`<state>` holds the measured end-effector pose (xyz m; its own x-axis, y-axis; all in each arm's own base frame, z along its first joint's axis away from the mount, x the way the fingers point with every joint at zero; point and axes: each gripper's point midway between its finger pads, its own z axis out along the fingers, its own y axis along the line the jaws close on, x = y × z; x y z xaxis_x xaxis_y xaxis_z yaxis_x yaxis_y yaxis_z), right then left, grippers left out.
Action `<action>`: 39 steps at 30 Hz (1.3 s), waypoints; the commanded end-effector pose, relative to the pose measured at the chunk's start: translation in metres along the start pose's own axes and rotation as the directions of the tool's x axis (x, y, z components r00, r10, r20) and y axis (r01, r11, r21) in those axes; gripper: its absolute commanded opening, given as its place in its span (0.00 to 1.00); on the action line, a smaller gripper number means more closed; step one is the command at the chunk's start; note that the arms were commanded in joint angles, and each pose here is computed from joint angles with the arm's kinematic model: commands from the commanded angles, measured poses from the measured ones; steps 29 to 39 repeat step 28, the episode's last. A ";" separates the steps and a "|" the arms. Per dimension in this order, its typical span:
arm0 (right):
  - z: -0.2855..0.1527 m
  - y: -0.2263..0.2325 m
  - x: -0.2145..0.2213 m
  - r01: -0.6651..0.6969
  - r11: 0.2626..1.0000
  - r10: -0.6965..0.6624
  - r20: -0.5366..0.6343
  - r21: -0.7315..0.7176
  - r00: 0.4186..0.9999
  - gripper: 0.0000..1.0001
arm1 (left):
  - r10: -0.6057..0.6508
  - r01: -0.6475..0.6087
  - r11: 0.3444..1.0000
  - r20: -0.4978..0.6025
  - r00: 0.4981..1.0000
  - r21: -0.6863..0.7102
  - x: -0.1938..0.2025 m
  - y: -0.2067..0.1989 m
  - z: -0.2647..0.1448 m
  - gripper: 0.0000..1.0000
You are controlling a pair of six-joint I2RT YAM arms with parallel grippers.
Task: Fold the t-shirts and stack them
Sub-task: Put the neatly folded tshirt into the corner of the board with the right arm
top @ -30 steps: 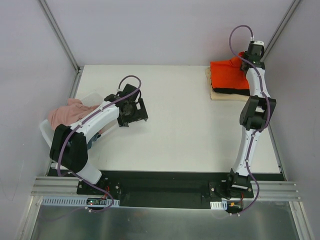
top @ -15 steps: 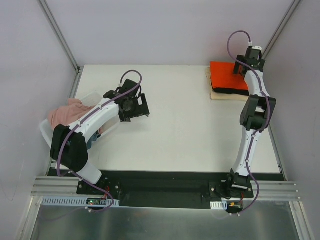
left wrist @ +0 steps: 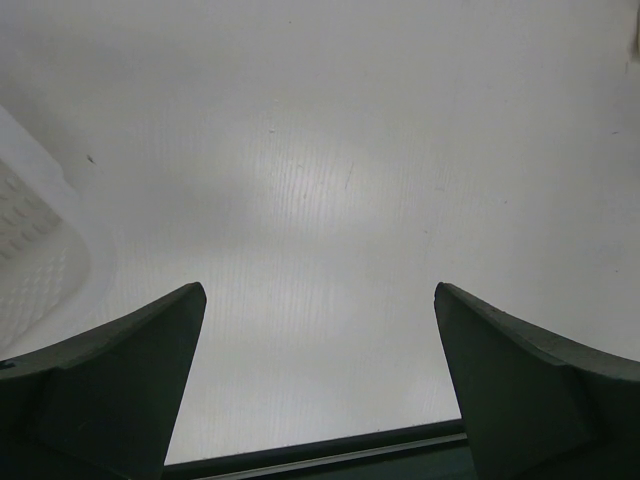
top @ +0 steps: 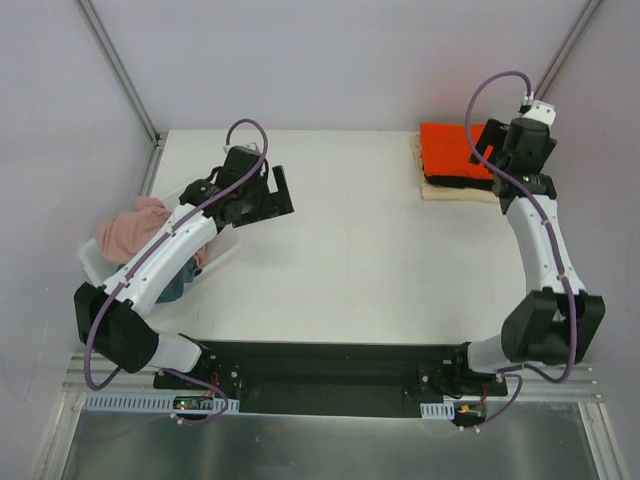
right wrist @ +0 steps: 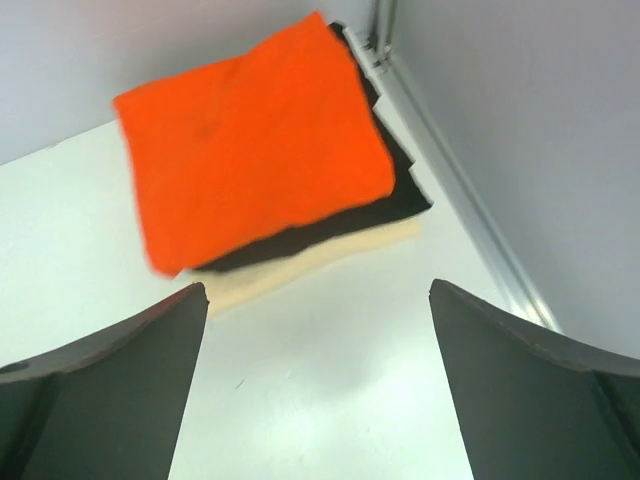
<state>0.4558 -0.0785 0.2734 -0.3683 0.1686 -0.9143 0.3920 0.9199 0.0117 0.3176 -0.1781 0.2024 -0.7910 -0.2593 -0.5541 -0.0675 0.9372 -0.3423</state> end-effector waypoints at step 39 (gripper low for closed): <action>-0.157 0.026 0.207 -0.135 0.960 0.106 -0.128 -0.245 0.986 0.96 | -0.022 0.020 0.999 -0.040 0.999 -0.048 0.105 0.047 -0.023 0.99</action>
